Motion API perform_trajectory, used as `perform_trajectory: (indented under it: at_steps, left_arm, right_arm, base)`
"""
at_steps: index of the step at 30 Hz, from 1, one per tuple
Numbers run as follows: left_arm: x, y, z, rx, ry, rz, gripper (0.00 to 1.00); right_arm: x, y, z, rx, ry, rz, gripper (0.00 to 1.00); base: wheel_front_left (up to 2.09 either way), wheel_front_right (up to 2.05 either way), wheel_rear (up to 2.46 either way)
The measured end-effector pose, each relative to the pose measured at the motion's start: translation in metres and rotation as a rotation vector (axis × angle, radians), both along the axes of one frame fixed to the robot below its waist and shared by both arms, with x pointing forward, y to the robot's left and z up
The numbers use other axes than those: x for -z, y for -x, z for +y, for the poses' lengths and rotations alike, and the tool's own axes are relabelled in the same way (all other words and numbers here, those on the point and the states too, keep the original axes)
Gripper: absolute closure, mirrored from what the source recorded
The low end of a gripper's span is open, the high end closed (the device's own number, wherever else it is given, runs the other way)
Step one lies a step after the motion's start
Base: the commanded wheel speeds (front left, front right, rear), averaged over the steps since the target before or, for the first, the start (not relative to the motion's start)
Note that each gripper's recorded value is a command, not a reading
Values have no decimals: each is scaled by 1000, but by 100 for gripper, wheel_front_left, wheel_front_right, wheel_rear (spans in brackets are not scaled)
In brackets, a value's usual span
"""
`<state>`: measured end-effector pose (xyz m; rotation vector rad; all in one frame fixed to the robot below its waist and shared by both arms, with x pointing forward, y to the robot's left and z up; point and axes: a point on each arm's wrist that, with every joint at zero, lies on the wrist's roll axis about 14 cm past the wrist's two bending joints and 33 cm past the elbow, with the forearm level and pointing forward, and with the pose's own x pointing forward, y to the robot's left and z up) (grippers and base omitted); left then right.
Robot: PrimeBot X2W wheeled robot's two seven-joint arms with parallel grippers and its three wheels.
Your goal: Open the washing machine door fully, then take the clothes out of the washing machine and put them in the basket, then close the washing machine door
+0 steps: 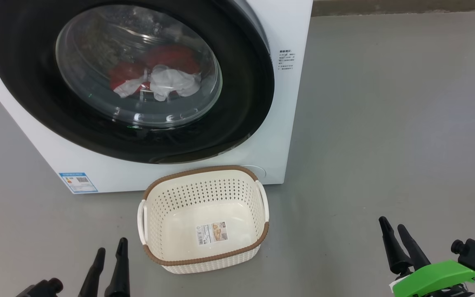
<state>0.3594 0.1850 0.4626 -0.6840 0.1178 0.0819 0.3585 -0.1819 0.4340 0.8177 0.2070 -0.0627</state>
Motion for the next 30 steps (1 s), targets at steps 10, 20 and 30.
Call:
perform_trajectory:
  at_steps: [10,20,30]
  left_arm:
    - [-5,-1,1,10,-127,-22,0]
    - [-4,3,0,23,-247,-27,0]
    - [-9,2,-2,43,-359,-55,0]
  right_arm:
    - [-1,1,4,-36,99,-16,0]
    - [-2,1,7,-65,189,-35,0]
    - [-3,1,9,-89,268,-53,0]
  base:
    - [0,0,0]
    - [0,0,0]
    - [0,0,0]
